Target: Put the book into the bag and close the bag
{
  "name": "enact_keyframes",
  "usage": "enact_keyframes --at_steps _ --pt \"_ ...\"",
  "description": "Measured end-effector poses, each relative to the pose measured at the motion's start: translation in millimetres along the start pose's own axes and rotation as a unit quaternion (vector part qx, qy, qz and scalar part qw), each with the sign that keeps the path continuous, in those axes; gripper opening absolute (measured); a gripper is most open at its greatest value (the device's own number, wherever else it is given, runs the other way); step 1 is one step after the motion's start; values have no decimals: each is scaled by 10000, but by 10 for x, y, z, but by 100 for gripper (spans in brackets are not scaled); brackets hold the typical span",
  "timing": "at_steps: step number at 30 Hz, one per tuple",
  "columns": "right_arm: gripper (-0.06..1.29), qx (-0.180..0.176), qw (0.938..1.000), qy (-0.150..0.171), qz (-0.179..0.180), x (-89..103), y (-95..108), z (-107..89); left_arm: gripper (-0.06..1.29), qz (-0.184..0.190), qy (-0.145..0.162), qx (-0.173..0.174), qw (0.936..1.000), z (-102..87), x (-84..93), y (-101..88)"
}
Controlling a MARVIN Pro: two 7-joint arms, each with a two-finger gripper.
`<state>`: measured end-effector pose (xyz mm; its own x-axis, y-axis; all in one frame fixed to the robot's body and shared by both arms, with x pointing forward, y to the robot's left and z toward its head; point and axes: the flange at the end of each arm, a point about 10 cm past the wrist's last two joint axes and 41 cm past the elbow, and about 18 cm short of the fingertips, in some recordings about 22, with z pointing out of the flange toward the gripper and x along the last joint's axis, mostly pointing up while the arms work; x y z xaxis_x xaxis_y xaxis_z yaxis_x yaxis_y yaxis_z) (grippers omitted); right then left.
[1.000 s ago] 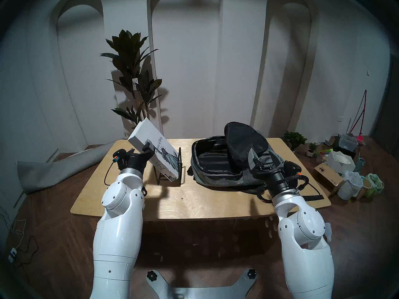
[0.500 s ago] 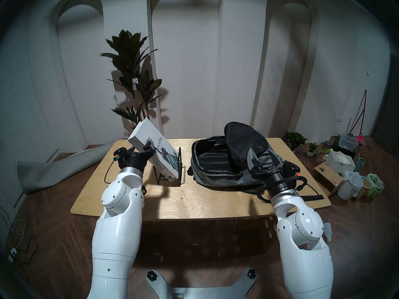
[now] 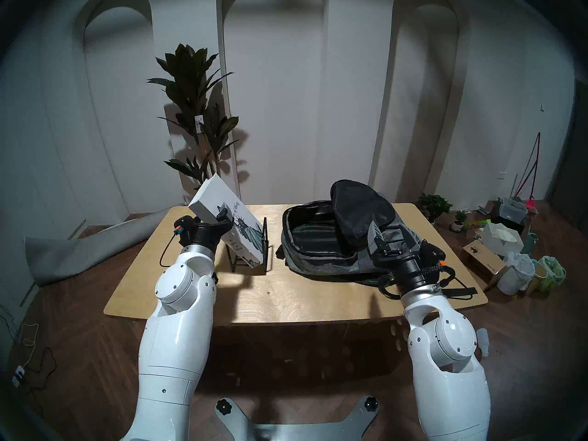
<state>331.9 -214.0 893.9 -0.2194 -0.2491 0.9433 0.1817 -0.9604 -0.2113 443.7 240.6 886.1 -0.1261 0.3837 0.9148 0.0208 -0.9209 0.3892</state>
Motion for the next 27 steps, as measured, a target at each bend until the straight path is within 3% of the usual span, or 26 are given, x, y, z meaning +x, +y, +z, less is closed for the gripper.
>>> enact_keyframes --at_steps 14,24,25,27 --pt "122 35 9999 97 -45 -7 -49 23 123 22 66 9 10000 20 37 -1" --pt "122 18 9996 186 -208 -31 -43 77 109 -40 126 -26 9999 19 39 23" --pt "122 7 9996 199 -222 -27 -37 87 100 -51 137 -35 9999 18 40 27" --pt "122 -3 9995 212 -235 -23 -32 99 66 -67 152 -45 9999 18 43 33"
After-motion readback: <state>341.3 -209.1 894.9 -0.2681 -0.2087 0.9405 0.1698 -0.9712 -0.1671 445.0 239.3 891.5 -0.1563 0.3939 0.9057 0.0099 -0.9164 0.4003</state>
